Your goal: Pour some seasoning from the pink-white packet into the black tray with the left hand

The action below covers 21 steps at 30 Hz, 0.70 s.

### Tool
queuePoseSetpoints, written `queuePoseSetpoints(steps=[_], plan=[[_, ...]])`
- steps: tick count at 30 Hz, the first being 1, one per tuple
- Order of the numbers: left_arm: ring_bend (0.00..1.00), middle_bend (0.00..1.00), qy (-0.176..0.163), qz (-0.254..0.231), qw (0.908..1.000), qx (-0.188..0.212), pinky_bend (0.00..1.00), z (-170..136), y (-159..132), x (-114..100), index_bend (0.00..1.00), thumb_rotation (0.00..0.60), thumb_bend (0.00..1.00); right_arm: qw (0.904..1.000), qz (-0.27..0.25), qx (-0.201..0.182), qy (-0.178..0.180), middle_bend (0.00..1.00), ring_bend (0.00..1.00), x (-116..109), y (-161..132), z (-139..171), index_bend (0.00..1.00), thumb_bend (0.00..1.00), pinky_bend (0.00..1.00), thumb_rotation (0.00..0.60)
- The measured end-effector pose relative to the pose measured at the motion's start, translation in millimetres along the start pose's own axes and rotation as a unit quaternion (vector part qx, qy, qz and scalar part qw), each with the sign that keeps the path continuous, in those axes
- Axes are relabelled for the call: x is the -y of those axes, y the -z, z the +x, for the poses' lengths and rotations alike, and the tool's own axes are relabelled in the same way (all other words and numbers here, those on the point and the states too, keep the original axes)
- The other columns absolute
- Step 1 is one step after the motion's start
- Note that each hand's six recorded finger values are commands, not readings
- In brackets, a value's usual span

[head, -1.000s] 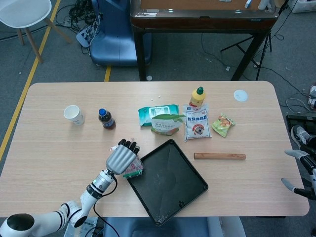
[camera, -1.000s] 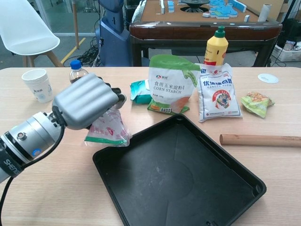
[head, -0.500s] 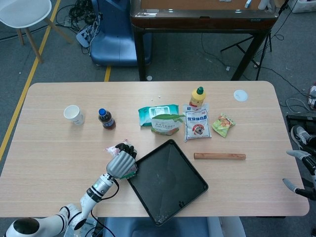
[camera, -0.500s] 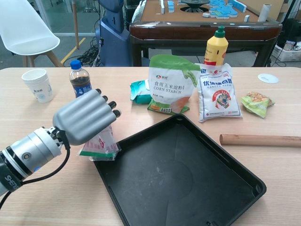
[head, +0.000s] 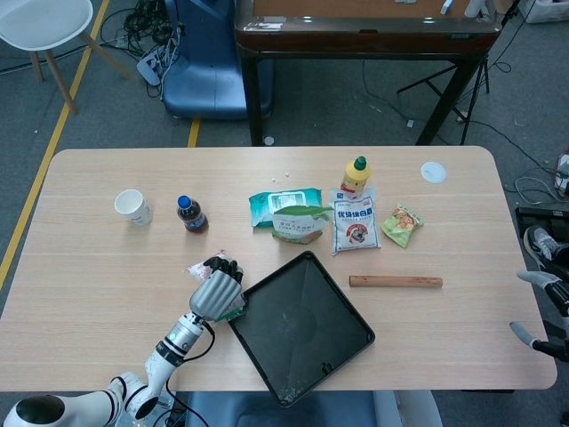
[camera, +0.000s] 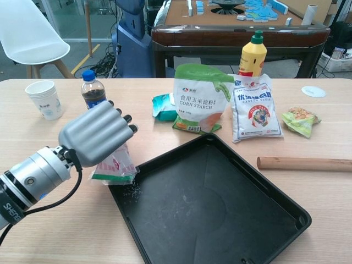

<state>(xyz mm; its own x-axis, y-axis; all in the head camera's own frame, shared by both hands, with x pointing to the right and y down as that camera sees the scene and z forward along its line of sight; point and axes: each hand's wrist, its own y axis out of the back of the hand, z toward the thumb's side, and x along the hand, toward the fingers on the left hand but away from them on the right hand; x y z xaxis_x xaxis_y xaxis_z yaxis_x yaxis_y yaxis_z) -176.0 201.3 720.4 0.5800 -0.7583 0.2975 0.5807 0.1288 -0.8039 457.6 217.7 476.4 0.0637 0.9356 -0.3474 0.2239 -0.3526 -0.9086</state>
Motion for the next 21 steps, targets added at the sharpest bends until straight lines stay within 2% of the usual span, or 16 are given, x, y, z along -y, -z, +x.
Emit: queuePoseSetpoints(steps=[5, 11, 14, 17, 21], plan=[[0.53, 0.58, 0.01, -0.064, 0.9979, 0.002, 0.53, 2.0, 1.3, -5.5, 0.42, 0.6, 0.16, 1.0, -0.001, 0.0, 0.002, 0.31, 0.15, -0.5, 0.1, 0.3, 0.28, 0.16, 0.17, 0.6], [0.53, 0.58, 0.044, -0.174, 0.9838, 0.0, 0.53, 8.7, 6.5, -4.3, 0.42, 0.6, 0.16, 1.0, -0.001, 0.002, 0.002, 0.31, 0.15, -0.1, 0.7, -0.6, 0.28, 0.16, 0.17, 0.6], [0.53, 0.58, 0.065, -0.227, 0.9716, -0.005, 0.53, 13.3, 10.9, -1.4, 0.42, 0.6, 0.16, 1.0, -0.002, 0.001, 0.001, 0.31, 0.15, 0.6, 0.5, -1.7, 0.28, 0.16, 0.17, 0.6], [0.53, 0.58, 0.089, -0.286, 0.954, -0.012, 0.53, 17.9, 15.6, 2.6, 0.42, 0.6, 0.16, 1.0, -0.002, 0.001, 0.0, 0.31, 0.15, 1.5, 0.2, -3.0, 0.28, 0.16, 0.17, 0.6], [0.52, 0.58, 0.118, -0.373, 0.9197, -0.028, 0.53, 25.1, 25.5, 8.2, 0.43, 0.6, 0.16, 1.0, -0.002, 0.002, -0.001, 0.31, 0.15, 2.5, 0.8, -4.4, 0.28, 0.16, 0.17, 0.6]])
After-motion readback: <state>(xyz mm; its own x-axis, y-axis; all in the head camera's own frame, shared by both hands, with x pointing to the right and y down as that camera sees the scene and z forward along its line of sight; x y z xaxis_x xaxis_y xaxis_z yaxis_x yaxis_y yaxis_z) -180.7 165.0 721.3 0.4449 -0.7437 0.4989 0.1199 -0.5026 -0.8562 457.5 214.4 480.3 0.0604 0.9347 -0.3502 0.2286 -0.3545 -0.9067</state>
